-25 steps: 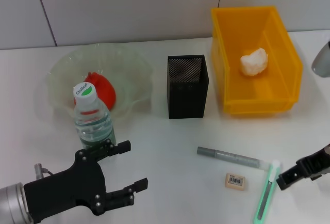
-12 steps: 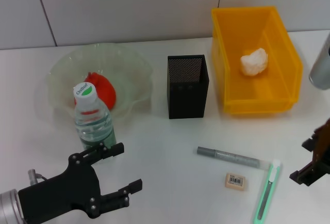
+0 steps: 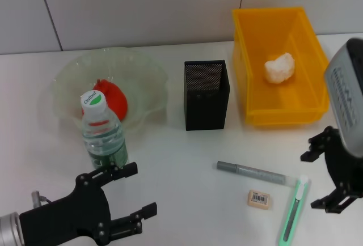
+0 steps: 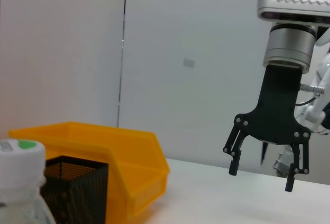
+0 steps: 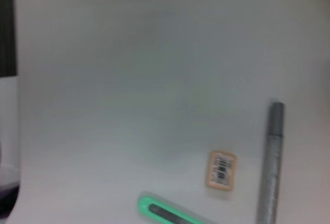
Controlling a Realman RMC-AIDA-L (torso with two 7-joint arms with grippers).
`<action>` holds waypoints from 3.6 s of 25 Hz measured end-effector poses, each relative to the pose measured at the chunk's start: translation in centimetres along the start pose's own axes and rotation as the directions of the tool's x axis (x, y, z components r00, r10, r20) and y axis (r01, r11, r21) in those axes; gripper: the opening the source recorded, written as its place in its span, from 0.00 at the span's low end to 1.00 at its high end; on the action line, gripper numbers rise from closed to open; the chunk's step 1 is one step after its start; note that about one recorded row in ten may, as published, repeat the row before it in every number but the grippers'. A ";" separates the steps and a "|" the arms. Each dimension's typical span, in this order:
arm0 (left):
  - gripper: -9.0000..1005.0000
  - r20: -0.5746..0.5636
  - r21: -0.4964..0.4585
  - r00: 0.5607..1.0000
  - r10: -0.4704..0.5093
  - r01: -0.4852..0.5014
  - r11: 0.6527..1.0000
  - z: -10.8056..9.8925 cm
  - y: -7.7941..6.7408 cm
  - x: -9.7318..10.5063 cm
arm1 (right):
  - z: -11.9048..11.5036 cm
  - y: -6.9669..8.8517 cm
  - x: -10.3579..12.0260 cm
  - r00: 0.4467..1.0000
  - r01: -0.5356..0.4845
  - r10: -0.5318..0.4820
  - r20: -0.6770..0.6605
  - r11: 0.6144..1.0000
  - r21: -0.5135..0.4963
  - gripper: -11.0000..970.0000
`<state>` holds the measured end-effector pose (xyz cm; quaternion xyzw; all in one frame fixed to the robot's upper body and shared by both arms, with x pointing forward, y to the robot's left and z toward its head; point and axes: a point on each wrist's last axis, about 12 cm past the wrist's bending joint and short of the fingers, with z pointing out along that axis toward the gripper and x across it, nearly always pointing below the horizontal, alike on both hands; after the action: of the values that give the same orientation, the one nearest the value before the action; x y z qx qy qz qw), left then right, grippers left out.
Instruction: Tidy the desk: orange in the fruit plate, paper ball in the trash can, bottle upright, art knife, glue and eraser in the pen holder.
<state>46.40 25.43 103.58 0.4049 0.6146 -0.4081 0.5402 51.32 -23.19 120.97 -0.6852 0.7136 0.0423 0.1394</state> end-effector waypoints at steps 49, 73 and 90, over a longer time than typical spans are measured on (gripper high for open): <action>0.81 -0.024 0.041 0.999 -0.037 0.038 0.998 1.7 0.2 -0.1 | 4.8 -2.9 1.4 0.755 0.649 -0.653 0.060 0.732 -0.207 0.86; 0.81 -0.020 0.028 0.999 -0.048 0.049 0.998 1.9 0.2 0.1 | 6.0 -3.9 0.9 0.726 0.682 -0.685 0.061 0.705 -0.194 0.86; 0.81 -0.019 0.029 0.999 -0.046 0.046 0.999 2.0 0.2 0.1 | 7.4 -3.9 0.2 0.708 0.699 -0.704 0.052 0.687 -0.199 0.86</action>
<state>47.28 23.67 103.32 0.4023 0.6228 -0.4255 0.5188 56.19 -21.80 114.36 -0.9167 0.3914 0.0490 0.0641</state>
